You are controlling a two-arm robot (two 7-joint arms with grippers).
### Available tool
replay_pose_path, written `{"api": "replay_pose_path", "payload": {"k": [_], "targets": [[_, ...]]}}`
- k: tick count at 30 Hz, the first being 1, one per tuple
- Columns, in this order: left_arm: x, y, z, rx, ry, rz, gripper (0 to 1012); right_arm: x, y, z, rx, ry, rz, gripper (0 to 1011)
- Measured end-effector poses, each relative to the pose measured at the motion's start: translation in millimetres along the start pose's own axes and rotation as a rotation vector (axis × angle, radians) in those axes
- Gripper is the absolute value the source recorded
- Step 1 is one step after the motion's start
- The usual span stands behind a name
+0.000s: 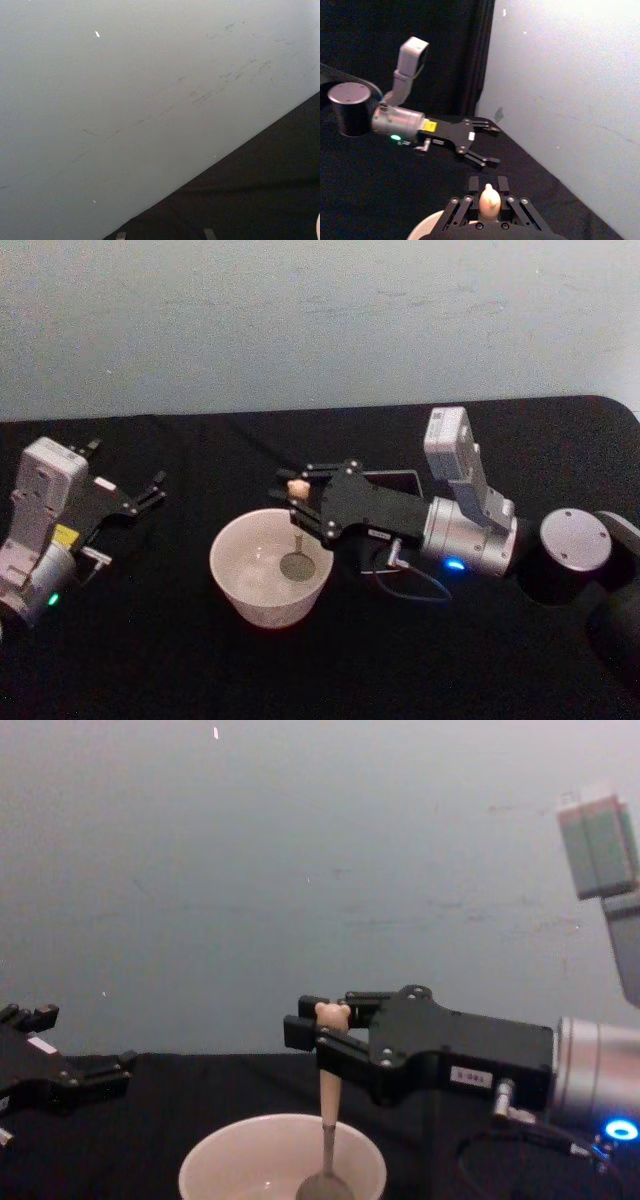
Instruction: Pick up the stirring spoon with one hand, stir inside the cup, then place it back in its original position.
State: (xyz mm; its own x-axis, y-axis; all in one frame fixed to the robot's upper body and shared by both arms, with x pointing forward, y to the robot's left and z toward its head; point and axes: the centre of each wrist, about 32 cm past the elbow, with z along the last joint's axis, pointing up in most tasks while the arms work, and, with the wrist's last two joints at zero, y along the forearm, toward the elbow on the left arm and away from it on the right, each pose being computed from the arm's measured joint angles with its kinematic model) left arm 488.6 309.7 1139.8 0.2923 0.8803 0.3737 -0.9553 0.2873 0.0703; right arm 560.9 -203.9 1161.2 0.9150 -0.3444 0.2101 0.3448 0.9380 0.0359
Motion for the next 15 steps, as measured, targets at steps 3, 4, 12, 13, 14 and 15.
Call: {"api": "replay_pose_path", "payload": {"k": [3, 4, 12, 13, 14, 15], "targets": [[0.0, 0.0, 0.0, 0.0, 0.0, 0.0, 1001, -5.3, -2.7, 0.7, 0.002, 0.01, 0.018, 215], [0.0, 0.0, 0.0, 0.0, 0.0, 0.0, 1001, -8.1, -2.8, 0.8, 0.002, 0.016, 0.03, 216], [0.0, 0.0, 0.0, 0.0, 0.0, 0.0, 1001, -17.4, 7.1, -1.6, 0.007, 0.039, 0.077, 216], [0.0, 0.0, 0.0, 0.0, 0.0, 0.0, 1001, -17.5, 8.8, -1.5, 0.01, 0.041, 0.078, 216], [0.0, 0.0, 0.0, 0.0, 0.0, 0.0, 1001, -17.3, 12.5, -1.4, 0.014, 0.043, 0.079, 215], [0.0, 0.0, 0.0, 0.0, 0.0, 0.0, 1001, -17.1, 14.5, -1.5, 0.017, 0.044, 0.079, 215]]}}
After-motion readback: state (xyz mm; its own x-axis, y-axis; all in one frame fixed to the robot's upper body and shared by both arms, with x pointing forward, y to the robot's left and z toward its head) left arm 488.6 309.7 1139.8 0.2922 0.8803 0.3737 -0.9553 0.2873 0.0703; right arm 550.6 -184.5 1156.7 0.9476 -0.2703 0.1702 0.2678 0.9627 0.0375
